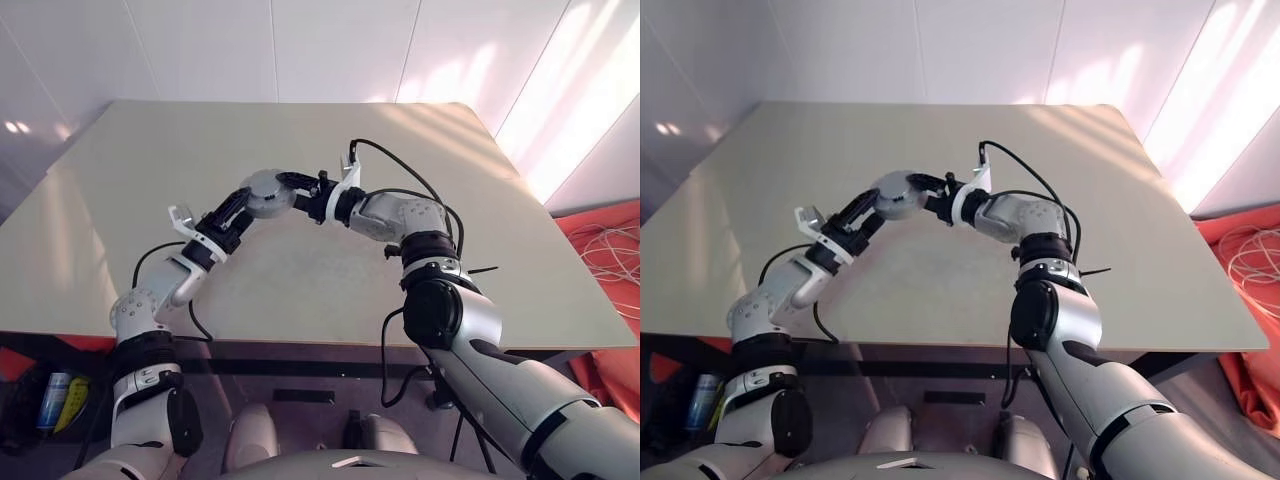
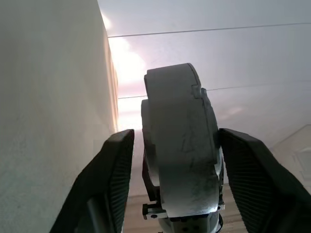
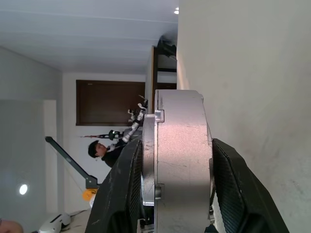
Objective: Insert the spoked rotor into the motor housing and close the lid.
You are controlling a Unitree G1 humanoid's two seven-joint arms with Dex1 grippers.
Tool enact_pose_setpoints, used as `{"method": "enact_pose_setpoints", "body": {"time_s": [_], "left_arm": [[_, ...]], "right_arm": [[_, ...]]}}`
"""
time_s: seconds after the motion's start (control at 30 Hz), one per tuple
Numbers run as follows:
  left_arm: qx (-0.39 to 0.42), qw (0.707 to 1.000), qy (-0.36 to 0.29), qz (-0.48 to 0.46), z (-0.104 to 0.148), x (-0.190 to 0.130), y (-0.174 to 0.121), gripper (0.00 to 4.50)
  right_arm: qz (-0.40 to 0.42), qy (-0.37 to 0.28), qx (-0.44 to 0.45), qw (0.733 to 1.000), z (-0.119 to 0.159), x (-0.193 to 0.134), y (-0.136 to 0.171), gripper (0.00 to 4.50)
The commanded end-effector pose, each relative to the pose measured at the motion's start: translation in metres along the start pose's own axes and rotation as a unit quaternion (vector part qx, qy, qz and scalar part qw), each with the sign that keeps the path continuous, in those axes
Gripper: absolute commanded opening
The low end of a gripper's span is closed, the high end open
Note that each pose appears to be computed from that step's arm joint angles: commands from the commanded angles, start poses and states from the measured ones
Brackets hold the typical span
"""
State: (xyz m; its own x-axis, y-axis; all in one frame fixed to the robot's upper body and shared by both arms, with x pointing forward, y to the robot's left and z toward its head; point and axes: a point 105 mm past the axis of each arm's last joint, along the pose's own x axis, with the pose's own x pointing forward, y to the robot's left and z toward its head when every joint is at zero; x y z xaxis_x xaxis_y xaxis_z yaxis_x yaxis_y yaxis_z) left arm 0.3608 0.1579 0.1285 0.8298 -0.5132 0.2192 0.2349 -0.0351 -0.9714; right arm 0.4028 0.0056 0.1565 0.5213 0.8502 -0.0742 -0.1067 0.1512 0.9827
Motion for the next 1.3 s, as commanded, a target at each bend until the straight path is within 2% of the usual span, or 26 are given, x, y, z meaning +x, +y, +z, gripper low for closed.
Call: {"method": "enact_pose_setpoints", "body": {"time_s": [0.03,0.33,0.73,1.07,1.2,1.27,1.3], "left_arm": [[0.011,1.000,0.007,-0.006,0.002,0.005,-0.002,2.10],[-0.001,0.999,0.034,-0.040,-0.004,0.005,-0.009,2.10],[0.010,0.993,0.083,-0.078,-0.034,0.014,-0.036,2.10],[0.055,0.993,0.083,-0.065,-0.039,0.017,-0.051,2.10],[0.080,0.994,0.054,-0.043,-0.029,0.015,-0.038,2.10],[0.086,0.994,0.058,-0.036,-0.031,0.014,-0.032,2.82],[0.089,0.993,0.063,-0.034,-0.033,0.013,-0.030,3.04]], "right_arm": [[0.072,-0.006,-0.024,0.997,0.006,-0.001,0.040,2.06],[0.073,-0.004,-0.032,0.997,0.005,-0.001,0.041,2.06],[0.069,-0.003,-0.033,0.997,0.003,-0.001,0.039,2.06],[0.068,-0.006,-0.037,0.997,0.003,-0.001,0.039,2.06],[0.063,-0.010,-0.044,0.997,0.003,0.000,0.036,2.06],[0.061,-0.011,-0.046,0.997,0.004,0.000,0.036,2.06],[0.061,-0.012,-0.047,0.997,0.004,0.000,0.035,2.06]]}}
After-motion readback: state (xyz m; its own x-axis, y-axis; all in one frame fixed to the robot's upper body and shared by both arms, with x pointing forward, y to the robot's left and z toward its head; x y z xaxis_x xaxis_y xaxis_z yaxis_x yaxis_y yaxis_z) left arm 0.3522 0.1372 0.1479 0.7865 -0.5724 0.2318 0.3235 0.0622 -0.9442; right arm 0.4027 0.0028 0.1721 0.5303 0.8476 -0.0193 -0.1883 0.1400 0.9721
